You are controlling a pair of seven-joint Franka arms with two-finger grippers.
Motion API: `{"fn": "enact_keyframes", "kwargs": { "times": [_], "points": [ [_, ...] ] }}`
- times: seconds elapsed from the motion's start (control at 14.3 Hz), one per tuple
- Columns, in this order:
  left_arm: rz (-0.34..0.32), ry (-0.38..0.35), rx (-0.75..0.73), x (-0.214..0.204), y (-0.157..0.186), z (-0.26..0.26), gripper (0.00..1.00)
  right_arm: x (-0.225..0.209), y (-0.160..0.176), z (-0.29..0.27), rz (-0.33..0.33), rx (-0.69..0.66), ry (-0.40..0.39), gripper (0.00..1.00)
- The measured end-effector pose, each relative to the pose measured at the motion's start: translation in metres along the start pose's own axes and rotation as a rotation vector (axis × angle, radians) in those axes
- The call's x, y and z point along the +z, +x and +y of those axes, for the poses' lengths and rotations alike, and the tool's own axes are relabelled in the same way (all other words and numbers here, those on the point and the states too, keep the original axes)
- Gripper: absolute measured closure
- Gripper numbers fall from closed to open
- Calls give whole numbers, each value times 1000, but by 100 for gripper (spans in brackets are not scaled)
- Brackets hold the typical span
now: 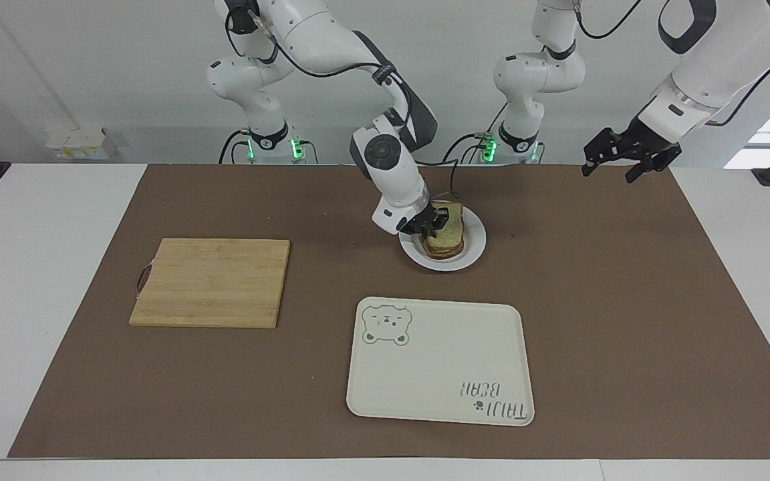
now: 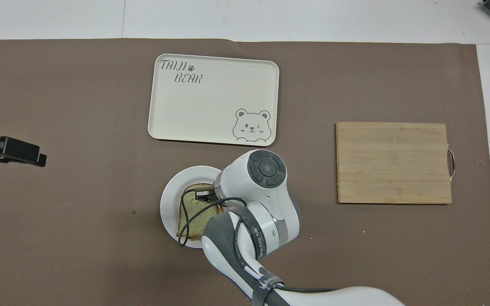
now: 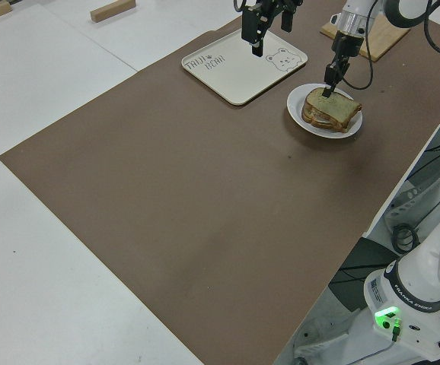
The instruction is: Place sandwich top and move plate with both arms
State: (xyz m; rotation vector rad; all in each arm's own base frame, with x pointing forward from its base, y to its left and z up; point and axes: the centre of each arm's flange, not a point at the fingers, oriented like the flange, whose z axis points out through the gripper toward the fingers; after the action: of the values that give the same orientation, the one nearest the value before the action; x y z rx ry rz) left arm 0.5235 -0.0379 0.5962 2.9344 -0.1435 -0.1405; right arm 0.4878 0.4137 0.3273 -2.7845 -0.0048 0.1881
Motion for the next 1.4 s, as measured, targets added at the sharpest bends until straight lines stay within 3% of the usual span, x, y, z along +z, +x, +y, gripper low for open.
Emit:
{"fn": "enact_keyframes", "kwargs": {
  "times": [0.35,0.49,0.7,0.84,0.98,1.26,1.4],
  "points": [
    [38,-153,64,56,-3,3,0,-11,8,3,29,3,8,14],
    [51,-184,64,81,-3,5,0,-30,18,12,69,-7,-12,0],
    [69,-227,56,131,-3,15,0,-72,39,42,138,-19,-65,0],
    [53,-268,65,169,-8,18,5,-104,49,65,161,-5,-90,0],
    [46,-332,92,211,-14,12,22,-136,55,88,176,7,-116,0],
    [19,-429,56,266,-30,4,30,-183,58,118,196,-8,-235,0],
    [37,-467,51,287,-39,10,31,-203,62,130,204,11,-253,0]
  ]
}}
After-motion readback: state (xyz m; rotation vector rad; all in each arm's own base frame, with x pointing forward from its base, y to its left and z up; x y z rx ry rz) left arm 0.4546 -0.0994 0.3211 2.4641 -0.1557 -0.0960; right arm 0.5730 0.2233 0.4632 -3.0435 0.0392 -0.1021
